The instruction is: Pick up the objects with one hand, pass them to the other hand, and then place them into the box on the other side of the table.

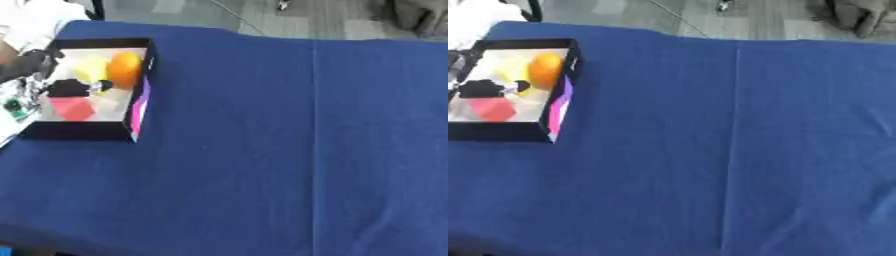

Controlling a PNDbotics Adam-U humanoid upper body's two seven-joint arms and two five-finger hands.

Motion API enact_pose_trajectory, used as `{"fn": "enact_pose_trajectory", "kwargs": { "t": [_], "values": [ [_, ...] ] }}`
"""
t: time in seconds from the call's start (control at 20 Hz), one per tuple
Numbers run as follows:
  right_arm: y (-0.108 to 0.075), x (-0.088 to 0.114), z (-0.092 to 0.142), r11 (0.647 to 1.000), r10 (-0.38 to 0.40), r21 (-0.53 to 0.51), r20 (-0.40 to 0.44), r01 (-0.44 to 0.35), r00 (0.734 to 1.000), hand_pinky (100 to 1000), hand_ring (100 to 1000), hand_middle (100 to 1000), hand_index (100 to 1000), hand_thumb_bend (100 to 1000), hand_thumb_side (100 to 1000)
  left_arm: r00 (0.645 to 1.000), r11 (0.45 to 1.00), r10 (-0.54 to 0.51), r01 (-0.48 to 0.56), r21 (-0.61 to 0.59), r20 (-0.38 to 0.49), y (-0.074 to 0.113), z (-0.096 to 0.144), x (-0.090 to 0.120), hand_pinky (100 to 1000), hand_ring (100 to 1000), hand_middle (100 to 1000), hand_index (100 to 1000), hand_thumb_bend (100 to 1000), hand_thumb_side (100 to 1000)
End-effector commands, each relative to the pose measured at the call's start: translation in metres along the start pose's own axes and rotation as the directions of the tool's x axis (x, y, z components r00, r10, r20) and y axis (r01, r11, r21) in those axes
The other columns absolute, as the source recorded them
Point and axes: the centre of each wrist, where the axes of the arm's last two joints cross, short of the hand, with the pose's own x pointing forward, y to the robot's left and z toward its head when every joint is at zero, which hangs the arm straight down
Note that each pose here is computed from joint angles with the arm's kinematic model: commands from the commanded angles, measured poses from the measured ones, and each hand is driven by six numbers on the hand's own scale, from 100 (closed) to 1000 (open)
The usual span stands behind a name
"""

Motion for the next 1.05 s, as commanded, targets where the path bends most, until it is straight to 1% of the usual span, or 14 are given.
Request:
{"fn": "enact_pose_trajectory", "kwargs": {
  "t": [0.05,0.2,0.25,0.3,0.35,0.45,0.5,0.55,0.6,0.7,0.75,0.85,0.95,1.05],
  "values": [
    [-0.010,-0.004,-0.007,0.999,0.018,-0.048,0.005,-0.018,1.000,828,853,833,911,100,222,0.998,0.999,-0.026,0.028,0.045,-0.051,0.022,-0.003,-0.002,918,894,792,913,742,632],
    [-0.011,-0.006,-0.007,0.998,0.019,-0.064,0.001,-0.019,1.000,827,852,832,910,100,220,0.998,0.998,0.003,0.001,0.059,-0.057,0.030,0.000,0.002,912,885,793,914,678,624],
    [-0.012,-0.007,-0.007,0.997,0.019,-0.070,-0.001,-0.019,1.000,827,852,832,911,100,216,0.998,0.998,0.014,-0.011,0.066,-0.055,0.032,0.002,0.004,898,868,784,911,601,613],
    [-0.013,-0.008,-0.008,0.997,0.021,-0.079,-0.006,-0.022,1.000,826,852,831,911,100,217,0.998,0.996,0.039,-0.035,0.079,-0.047,0.037,0.004,0.007,873,841,766,899,435,632],
    [-0.014,-0.009,-0.009,0.996,0.022,-0.088,-0.011,-0.023,1.000,826,852,830,910,100,219,0.996,0.991,0.087,-0.084,0.106,-0.024,0.046,0.008,0.012,831,797,737,869,159,671],
    [-0.017,-0.011,-0.011,0.994,0.017,-0.111,-0.020,-0.019,1.000,823,850,828,910,100,211,0.967,0.946,0.238,-0.253,0.203,0.095,0.069,0.024,0.030,749,701,687,830,100,813],
    [-0.019,-0.012,-0.013,0.992,0.005,-0.124,-0.026,-0.008,1.000,819,847,826,913,100,217,0.927,0.901,0.330,-0.366,0.232,0.180,0.078,0.036,0.038,720,664,691,823,100,824],
    [-0.020,-0.012,-0.015,0.990,-0.014,-0.137,-0.034,0.009,0.999,819,847,826,913,100,217,0.862,0.838,0.425,-0.490,0.238,0.277,0.085,0.050,0.046,720,664,691,823,100,824],
    [-0.022,-0.013,-0.017,0.988,-0.045,-0.151,-0.047,0.037,0.998,811,839,818,917,100,243,0.770,0.758,0.508,-0.613,0.225,0.385,0.091,0.065,0.053,716,674,722,842,100,812],
    [-0.025,-0.013,-0.022,0.976,-0.148,-0.169,-0.073,0.134,0.986,801,829,808,925,100,284,0.530,0.563,0.629,-0.815,0.136,0.569,0.094,0.096,0.064,725,713,765,890,154,828],
    [-0.026,-0.013,-0.023,0.964,-0.217,-0.173,-0.084,0.200,0.973,803,828,807,926,100,286,0.410,0.474,0.665,-0.878,0.071,0.624,0.091,0.109,0.068,726,717,769,895,159,829],
    [-0.026,-0.013,-0.024,0.926,-0.359,-0.168,-0.112,0.339,0.927,796,818,797,938,100,281,0.211,0.336,0.708,-0.940,-0.058,0.673,0.082,0.119,0.071,763,758,807,937,210,836],
    [-0.025,-0.014,-0.022,0.867,-0.494,-0.153,-0.140,0.474,0.858,791,814,794,947,100,296,0.068,0.249,0.723,-0.954,-0.168,0.687,0.071,0.122,0.071,769,763,809,937,234,824],
    [-0.023,-0.015,-0.020,0.799,-0.601,-0.147,-0.151,0.583,0.785,787,816,797,950,100,342,-0.034,0.183,0.730,-0.952,-0.244,0.682,0.059,0.123,0.072,763,765,813,935,249,816]
  ]
}}
